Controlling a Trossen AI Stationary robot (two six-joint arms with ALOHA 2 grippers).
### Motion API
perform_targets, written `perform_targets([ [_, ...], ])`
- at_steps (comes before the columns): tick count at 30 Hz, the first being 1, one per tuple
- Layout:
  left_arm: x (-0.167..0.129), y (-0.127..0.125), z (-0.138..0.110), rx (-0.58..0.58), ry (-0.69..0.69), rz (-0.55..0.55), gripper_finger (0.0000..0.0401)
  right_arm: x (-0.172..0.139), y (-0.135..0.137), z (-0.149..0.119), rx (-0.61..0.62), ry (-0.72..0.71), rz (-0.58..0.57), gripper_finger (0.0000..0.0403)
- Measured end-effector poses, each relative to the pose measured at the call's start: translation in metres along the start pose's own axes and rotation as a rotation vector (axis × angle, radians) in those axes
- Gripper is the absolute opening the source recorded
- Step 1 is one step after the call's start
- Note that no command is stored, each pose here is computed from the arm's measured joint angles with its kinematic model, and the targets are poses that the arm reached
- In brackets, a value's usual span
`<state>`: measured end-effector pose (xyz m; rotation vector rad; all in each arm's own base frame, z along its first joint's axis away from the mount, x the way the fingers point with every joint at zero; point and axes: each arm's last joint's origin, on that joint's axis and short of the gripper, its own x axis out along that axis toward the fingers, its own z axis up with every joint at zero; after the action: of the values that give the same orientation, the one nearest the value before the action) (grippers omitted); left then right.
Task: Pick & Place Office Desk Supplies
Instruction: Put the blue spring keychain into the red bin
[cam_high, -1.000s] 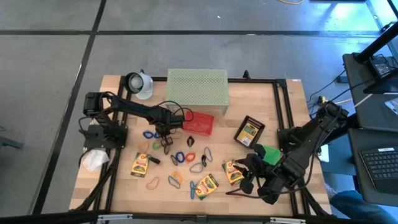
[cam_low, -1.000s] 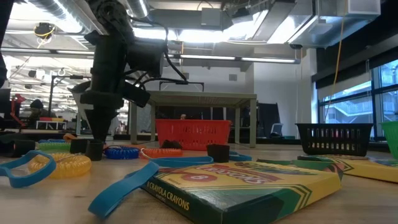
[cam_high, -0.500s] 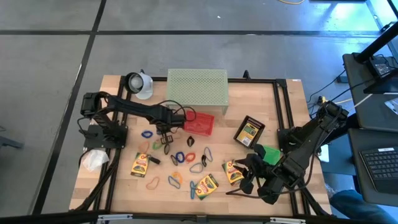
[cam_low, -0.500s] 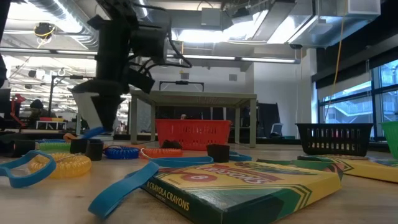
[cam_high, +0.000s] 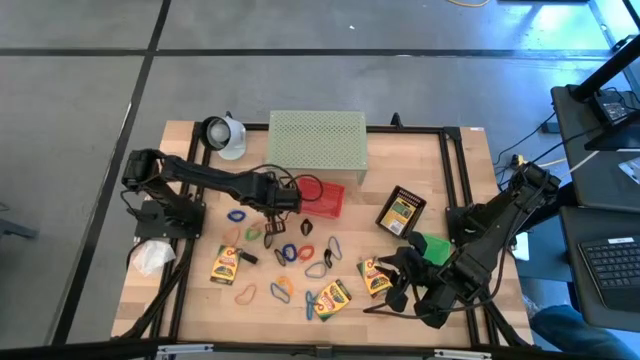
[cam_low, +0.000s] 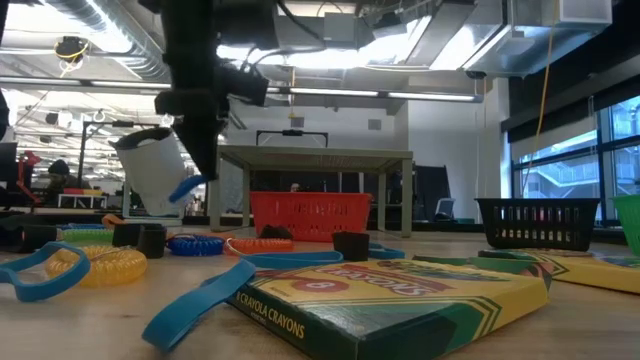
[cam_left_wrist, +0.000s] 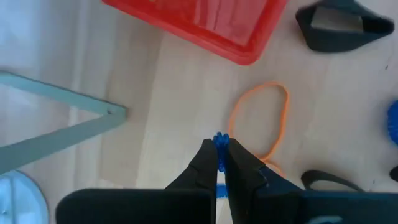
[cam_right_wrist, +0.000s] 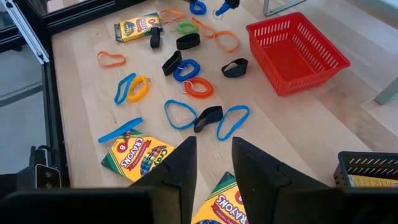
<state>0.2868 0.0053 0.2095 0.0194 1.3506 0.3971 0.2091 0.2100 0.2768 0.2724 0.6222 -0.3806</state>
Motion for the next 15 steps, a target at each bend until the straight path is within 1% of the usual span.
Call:
perform_targets([
  [3, -0.008, 0.003, 0.0, -0.023, -0.052, 0.03, 0.0003, 0.0, 0.0, 0.0, 0.002, 0.002, 0.003, 0.0103],
  [8, -0.027, 0.009, 0.002, -0.058, -0.169, 0.006, 0.0003, 0.0, 0.0, 0.0, 0.002, 0.002, 0.003, 0.0103],
  [11, -0.04, 0.01, 0.01, -0.082, -0.313, -0.052, 0.0003, 0.0, 0.0, 0.0, 0.001, 0.0, 0.003, 0.0103],
  [15, -0.049, 0.01, 0.029, -0.07, -0.51, -0.147, 0.0003, 0.0, 0.0, 0.0, 0.003, -0.003, 0.003, 0.0103],
])
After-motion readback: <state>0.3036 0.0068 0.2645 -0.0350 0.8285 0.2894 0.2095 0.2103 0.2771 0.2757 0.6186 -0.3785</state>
